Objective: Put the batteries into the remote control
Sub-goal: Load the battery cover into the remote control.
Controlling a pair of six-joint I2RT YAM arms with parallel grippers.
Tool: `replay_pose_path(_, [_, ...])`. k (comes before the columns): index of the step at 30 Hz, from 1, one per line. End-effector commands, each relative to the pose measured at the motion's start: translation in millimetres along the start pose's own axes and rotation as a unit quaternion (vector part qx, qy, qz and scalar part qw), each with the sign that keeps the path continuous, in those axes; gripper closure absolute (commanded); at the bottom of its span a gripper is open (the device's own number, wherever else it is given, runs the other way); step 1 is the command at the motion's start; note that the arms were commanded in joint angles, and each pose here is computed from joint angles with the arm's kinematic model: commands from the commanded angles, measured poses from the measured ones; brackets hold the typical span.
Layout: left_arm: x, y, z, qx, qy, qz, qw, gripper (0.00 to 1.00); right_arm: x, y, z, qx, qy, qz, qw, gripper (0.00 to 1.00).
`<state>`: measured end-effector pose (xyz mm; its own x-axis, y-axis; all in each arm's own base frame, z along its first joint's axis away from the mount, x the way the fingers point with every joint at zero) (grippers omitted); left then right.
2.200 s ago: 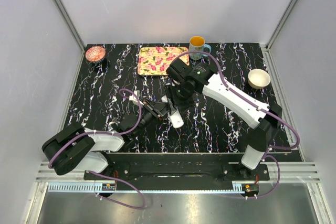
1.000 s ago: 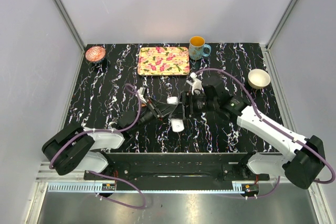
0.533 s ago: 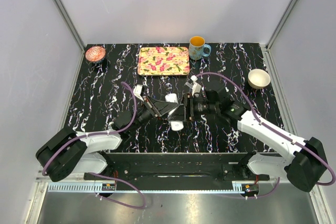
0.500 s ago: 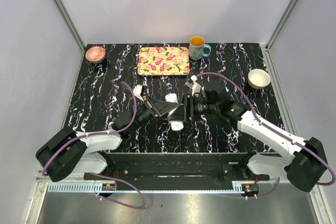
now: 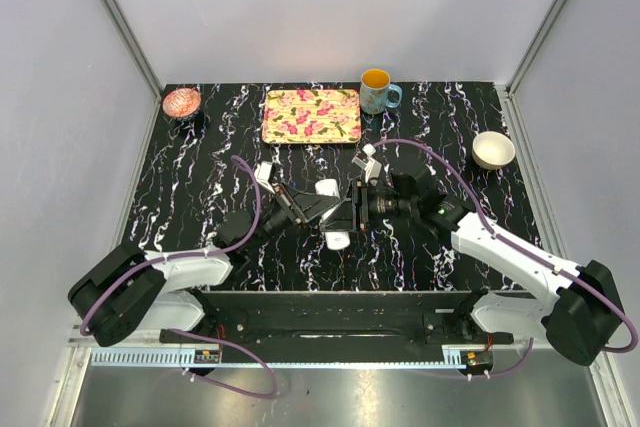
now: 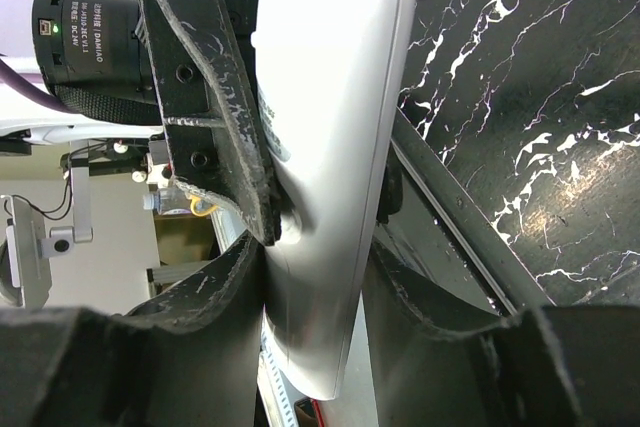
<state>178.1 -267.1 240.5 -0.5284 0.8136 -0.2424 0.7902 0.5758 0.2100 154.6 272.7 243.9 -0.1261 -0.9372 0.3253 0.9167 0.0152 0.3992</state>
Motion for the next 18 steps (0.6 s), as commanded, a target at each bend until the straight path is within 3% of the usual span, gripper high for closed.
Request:
replay_pose_path(1, [-1.8,6.4,-37.0,-0.015,-0.076,-0.008,0.997,0.85,2.9,4.8,9.2,0.023,0.018,0.0,1.0,1.0])
replay_pose_path(7, [-1.6,2.7,-35.7,-0.012,-0.09,0.005,0.996,0.62,11.2,0.8,15.9,0.046,0.029,0.002,0.999,1.0])
replay_pose_path(12, [0.3,-0.4,-39.8,-0.003,-0.115,0.017,0.993,0.58,13.8,-0.2,17.4,0.048,0.031,-0.003,0.998,1.0])
replay_pose_path(15, [3.0,-0.5,-38.8,-0.004,-0.117,0.014,0.993,0.92,14.5,-1.2,17.3,0.047,0.032,-0.002,0.998,1.0])
replay_pose_path(16, [4.2,-0.1,-38.9,-0.004,-0.116,0.013,0.993,0.99,14.6,-1.4,17.2,0.046,0.031,-0.003,0.998,1.0])
replay_pose_path(18, [5.7,1.0,-37.7,-0.005,-0.113,0.006,0.994,1.0,14.2,-1.7,16.4,0.044,0.03,-0.002,0.999,1.0])
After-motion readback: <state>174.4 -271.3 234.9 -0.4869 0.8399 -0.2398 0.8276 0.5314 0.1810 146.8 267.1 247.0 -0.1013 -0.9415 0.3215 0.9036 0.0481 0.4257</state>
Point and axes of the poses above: each gripper's point midway between its finger pads, its own x axis back along the fingers, its own z axis along the line the jaws close on, y = z × x, the point moved 5 cm from there along x, back along the fingers, and after that the axes turned 1 degree about -x, right-handed, at the moved point
